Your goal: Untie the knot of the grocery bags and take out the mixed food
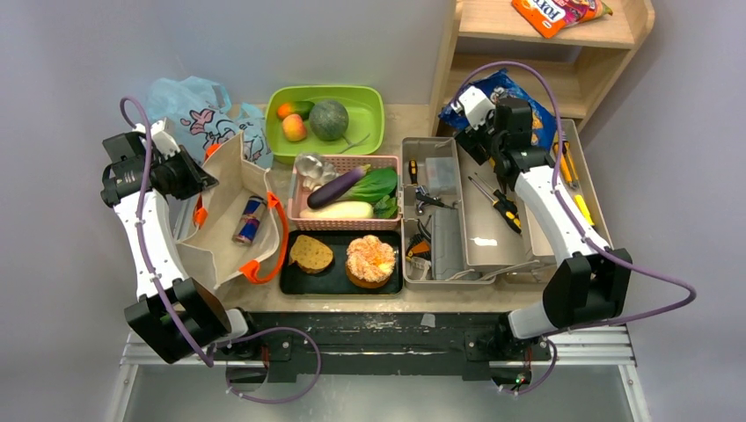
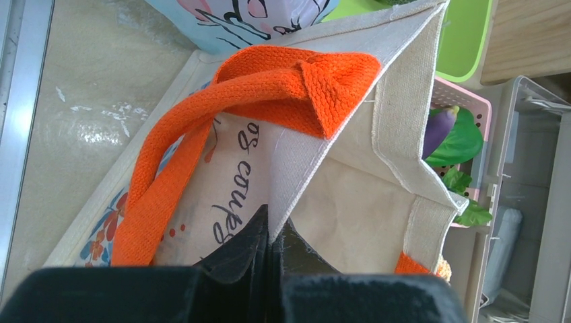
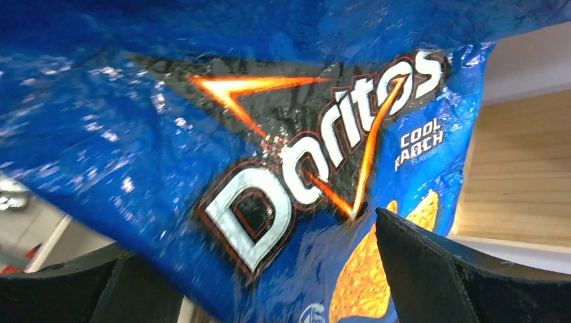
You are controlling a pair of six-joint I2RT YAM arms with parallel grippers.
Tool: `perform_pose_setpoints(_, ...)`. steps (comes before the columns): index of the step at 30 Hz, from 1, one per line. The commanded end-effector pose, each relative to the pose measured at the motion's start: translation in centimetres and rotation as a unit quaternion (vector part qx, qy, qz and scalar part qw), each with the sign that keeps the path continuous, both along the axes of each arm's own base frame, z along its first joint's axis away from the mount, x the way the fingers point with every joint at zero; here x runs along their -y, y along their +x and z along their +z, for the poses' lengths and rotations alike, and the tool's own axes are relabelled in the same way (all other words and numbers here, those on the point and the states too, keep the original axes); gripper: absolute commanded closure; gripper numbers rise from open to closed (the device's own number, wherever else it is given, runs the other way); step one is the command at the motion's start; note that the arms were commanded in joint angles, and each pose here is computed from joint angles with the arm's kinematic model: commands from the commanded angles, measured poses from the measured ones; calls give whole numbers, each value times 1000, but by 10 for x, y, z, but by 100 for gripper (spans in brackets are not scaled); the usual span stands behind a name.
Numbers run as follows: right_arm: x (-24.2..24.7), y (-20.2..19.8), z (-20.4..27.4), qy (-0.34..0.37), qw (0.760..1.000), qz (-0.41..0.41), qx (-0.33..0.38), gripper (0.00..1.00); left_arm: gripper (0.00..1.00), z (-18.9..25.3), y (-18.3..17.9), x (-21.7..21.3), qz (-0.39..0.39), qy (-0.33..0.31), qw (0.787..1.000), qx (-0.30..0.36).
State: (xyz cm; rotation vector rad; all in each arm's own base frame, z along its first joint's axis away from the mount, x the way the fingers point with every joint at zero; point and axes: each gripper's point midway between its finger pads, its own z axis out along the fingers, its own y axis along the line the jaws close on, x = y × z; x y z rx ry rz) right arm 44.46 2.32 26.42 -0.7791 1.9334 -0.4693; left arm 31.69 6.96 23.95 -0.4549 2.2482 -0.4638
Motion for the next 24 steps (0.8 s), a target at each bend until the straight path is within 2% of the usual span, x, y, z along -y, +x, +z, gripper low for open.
perform_pose_setpoints(1,23,19,38,-29,993,-58,100,1,100,8,-4,9,-26,4,1000,7)
perform_pose_setpoints(6,36,18,54,-37,986,-96,133,3,100,4,-8,12,-27,3,1000,7)
perform_pose_setpoints(12,46,10,76,-20,977,-126,171,25,100,3,-6,12,-28,0,1000,7)
perform_pose_setpoints(15,58,10,79,-21,974,-145,174,30,100,5,-4,11,-28,-1,1000,8)
perform_pose_setpoints(20,85,8,88,26,968,-183,169,30,100,8,-3,10,-28,0,1000,12)
perform_pose_setpoints(24,108,5,79,91,967,-205,117,23,100,7,-2,11,-29,-3,1000,10)
